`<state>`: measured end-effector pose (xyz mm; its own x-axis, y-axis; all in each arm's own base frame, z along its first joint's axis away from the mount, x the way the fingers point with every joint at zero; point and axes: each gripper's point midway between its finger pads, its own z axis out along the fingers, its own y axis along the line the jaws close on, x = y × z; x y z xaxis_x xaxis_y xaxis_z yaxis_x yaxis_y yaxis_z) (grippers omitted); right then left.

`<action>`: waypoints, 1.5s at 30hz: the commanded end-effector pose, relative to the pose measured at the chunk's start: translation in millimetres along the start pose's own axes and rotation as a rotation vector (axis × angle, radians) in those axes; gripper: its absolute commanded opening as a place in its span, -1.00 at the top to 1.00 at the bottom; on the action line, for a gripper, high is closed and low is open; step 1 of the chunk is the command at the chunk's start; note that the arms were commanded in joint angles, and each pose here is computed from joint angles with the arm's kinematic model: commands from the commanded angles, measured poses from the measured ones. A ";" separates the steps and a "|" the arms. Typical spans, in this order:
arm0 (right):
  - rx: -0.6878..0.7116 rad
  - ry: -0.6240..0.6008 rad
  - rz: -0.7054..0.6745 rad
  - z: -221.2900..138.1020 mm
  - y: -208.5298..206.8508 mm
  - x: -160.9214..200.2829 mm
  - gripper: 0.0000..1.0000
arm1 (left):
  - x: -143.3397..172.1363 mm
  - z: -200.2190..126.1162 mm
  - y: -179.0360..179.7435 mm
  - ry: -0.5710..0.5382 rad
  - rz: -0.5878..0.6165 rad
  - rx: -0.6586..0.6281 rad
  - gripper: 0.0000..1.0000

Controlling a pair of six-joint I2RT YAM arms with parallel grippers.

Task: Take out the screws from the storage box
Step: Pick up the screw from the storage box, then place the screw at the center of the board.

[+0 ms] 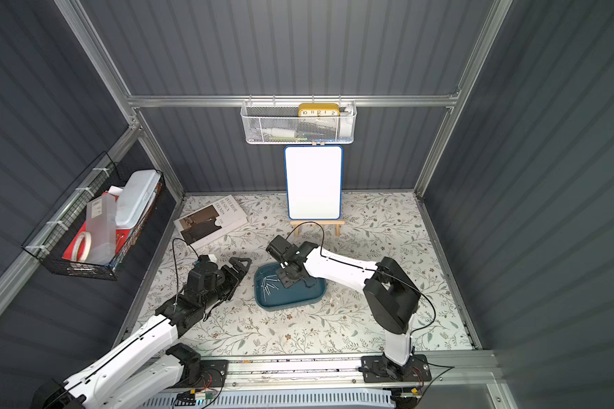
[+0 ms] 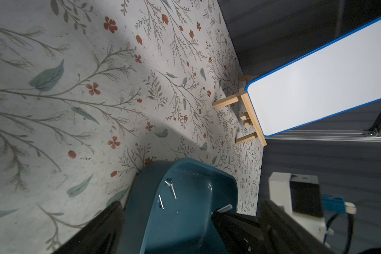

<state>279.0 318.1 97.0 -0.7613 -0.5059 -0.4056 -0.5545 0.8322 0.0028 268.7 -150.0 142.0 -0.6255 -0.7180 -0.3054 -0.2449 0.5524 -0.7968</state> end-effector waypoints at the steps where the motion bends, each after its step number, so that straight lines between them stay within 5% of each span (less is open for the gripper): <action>1: -0.004 -0.029 0.069 -16.1 -10.7 1.5 0.87 | 1.2 2.8 -13.5 0.016 0.029 0.047 -0.99; 21: 0.080 -0.068 0.395 -68.4 -139.4 49.3 0.90 | 4.7 18.7 -28.2 0.059 0.045 0.074 -0.97; 45: 0.114 0.198 0.532 7.3 -178.1 103.7 0.90 | 5.0 15.8 -25.3 0.056 0.059 0.067 -0.96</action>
<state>299.7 123.2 50.6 -0.9769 -0.0591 -0.2055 -0.0741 0.9951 0.0660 283.0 -169.6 147.2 -0.6629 -0.6827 -0.3074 -0.1859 0.5478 -0.8157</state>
